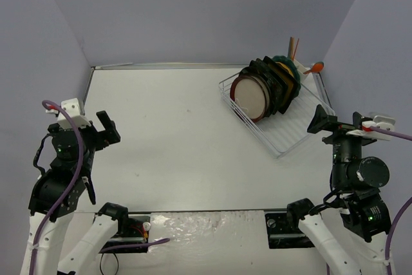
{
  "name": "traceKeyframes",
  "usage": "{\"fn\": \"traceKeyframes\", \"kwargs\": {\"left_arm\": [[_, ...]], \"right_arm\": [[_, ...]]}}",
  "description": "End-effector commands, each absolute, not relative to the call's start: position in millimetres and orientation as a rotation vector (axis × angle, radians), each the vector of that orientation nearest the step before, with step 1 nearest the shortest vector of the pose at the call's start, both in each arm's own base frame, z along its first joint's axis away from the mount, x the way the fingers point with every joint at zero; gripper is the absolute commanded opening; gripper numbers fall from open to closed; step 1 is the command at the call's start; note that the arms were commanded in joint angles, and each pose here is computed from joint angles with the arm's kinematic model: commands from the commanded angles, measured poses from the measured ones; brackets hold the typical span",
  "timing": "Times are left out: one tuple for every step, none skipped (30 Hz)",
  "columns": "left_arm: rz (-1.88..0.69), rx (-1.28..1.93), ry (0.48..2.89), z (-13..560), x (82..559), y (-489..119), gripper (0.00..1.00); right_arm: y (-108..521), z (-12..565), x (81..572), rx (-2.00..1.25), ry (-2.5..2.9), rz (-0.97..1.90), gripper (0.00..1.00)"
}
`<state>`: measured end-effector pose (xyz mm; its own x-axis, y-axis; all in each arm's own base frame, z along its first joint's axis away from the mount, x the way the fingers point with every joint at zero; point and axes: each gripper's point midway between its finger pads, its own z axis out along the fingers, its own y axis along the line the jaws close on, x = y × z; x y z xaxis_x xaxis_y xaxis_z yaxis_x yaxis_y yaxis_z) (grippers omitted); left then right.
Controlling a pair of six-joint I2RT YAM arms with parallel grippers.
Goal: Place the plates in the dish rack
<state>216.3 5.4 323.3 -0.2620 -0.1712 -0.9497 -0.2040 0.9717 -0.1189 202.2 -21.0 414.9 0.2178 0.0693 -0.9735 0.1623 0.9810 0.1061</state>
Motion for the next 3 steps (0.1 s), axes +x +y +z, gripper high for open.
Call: {"fn": "traceKeyframes", "kwargs": {"left_arm": [[0.021,-0.293,1.777,340.4,223.1,5.9,0.97],[0.021,-0.294,1.775,340.7,222.5,6.1,0.97],[0.019,-0.296,1.775,340.2,221.7,6.1,0.97]], "right_arm": [[-24.2,437.0,196.3,0.217,1.28,-0.056,1.0],[-24.1,436.8,196.4,0.216,1.281,-0.055,1.0],[-23.9,436.8,196.4,0.214,1.281,-0.056,1.0]]}}
